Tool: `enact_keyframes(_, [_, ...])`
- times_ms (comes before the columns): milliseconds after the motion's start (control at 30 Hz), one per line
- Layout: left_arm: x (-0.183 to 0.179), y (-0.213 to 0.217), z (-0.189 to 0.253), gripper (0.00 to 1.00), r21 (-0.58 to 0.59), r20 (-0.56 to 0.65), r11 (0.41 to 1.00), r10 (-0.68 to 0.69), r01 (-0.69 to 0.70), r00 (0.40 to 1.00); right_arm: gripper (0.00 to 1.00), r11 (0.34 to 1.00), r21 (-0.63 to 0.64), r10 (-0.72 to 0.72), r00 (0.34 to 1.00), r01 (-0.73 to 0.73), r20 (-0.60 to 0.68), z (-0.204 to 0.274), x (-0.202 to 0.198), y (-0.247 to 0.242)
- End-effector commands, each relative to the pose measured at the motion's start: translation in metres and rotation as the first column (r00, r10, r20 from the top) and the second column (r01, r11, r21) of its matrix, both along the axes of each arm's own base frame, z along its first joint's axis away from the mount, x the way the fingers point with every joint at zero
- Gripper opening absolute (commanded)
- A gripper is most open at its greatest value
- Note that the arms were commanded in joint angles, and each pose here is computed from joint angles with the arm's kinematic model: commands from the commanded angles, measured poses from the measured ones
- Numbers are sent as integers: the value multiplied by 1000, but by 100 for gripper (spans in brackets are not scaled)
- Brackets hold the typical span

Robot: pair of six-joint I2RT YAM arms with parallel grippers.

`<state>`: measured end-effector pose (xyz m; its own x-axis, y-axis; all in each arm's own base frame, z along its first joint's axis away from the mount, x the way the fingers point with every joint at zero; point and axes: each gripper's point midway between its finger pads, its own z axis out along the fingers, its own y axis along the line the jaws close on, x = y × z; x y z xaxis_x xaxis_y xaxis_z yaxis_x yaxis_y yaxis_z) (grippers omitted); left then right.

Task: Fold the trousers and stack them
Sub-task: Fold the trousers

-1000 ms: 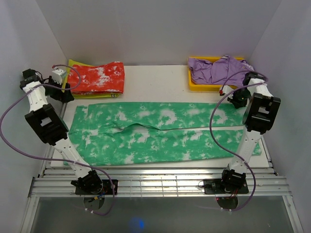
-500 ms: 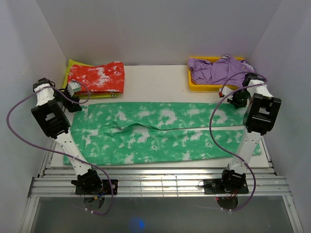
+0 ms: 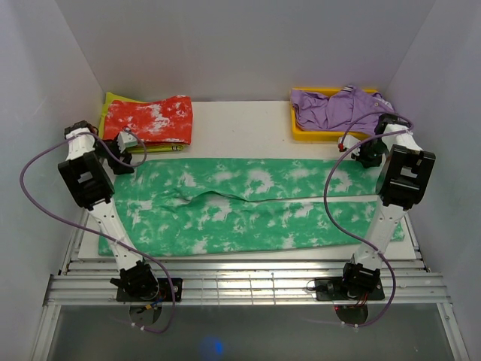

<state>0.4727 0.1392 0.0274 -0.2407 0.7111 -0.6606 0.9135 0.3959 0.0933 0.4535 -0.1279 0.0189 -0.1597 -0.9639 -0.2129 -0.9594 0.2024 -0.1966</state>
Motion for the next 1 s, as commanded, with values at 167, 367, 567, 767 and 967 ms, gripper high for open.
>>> enact_keyframes(167, [-58, -16, -55, 56, 39, -247, 988, -132, 146, 960, 8, 1000, 3, 14, 988, -14, -153, -33, -43, 0])
enact_keyframes(367, [-57, -19, -39, 9, 50, -244, 992, -100, 115, 965, 8, 999, 43, -13, 996, 17, -86, -8, -34, 6])
enact_keyframes(567, [-6, 1, 17, 0, 76, -59, 993, 90, -86, 994, 8, 989, 116, -101, 994, 95, 50, 39, -5, 7])
enact_keyframes(767, [13, 4, 88, 0, 5, 208, 979, 199, -204, 958, 8, 968, 210, -178, 963, 135, 200, 97, 13, 4])
enact_keyframes(967, [-5, -12, 138, 0, -71, 388, 969, 246, -237, 888, 8, 961, 255, -187, 930, 107, 316, 145, 16, 1])
